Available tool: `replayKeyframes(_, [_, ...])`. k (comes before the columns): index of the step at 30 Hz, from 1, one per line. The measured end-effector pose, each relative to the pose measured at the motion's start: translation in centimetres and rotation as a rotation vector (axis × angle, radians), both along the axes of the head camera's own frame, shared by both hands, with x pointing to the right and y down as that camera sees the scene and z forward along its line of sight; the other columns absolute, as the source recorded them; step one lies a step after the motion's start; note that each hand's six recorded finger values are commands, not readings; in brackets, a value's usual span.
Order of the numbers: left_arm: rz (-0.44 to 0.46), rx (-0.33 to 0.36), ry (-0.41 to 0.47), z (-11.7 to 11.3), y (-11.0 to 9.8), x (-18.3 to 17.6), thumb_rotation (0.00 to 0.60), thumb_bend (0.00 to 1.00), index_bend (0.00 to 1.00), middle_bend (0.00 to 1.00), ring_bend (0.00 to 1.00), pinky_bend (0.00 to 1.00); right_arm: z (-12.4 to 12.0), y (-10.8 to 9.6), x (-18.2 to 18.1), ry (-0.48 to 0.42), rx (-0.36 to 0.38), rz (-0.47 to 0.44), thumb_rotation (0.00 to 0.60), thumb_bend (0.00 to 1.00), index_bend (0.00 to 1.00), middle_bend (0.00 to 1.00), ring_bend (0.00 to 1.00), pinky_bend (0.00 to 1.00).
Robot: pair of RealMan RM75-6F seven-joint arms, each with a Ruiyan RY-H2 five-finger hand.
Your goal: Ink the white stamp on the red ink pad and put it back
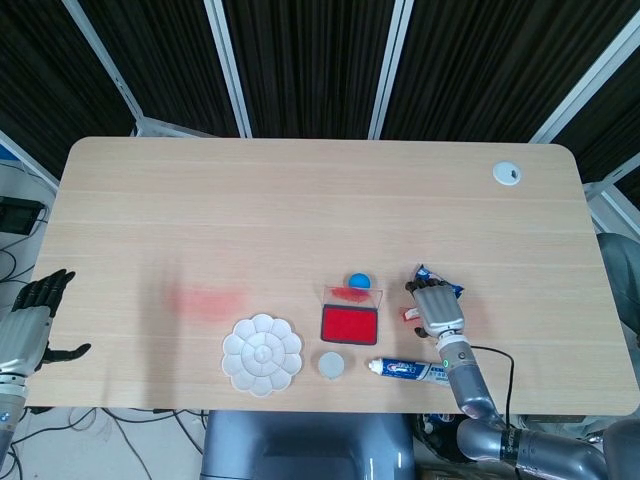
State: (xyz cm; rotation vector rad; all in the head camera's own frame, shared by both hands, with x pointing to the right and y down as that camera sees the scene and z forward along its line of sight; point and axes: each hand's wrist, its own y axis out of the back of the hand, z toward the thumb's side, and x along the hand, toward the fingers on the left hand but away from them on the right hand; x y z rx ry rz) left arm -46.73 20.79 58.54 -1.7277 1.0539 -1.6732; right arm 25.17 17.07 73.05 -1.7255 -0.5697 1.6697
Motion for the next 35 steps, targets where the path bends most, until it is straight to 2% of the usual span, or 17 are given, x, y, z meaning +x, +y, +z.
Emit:
replayKeyframes(9, [0.001,0.003,0.001,-0.1,0.0,0.0,0.600,0.03,0.00,0.00,0.00,0.00,-0.8,-0.2,-0.2,-0.006,0.018,-0.001,0.600,0.17,0.12,0.11,0.16,0.29])
replayKeyframes(15, [0.002,0.008,0.002,-0.2,0.0,0.0,0.600,0.03,0.00,0.00,0.00,0.00,-2.9,-0.8,-0.4,-0.030,0.076,-0.023,0.600,0.17,0.11,0.11,0.15,0.27])
replayKeyframes(21, [0.002,0.015,-0.001,-0.3,-0.1,-0.1,0.600,0.03,0.00,0.00,0.00,0.00,-6.2,-1.4,1.2,-0.031,0.154,-0.042,0.600,0.17,0.11,0.11,0.14,0.27])
replayKeyframes(26, [0.012,0.024,-0.008,-0.3,0.0,0.0,0.600,0.03,0.00,0.00,0.00,0.00,-9.9,-1.5,4.6,-0.008,0.244,-0.035,0.600,0.15,0.07,0.05,0.06,0.24])
replayKeyframes(29, [0.022,0.031,-0.011,-0.3,0.0,0.1,0.600,0.03,0.00,0.00,0.00,0.00,-12.1,-1.0,6.9,-0.007,0.294,-0.020,0.600,0.13,0.00,0.00,0.00,0.22])
replayKeyframes(35, [0.049,0.049,-0.026,-0.4,0.0,0.2,0.600,0.02,0.00,0.00,0.00,0.00,-15.6,1.1,10.9,-0.032,0.374,0.042,0.600,0.11,0.00,0.00,0.00,0.20])
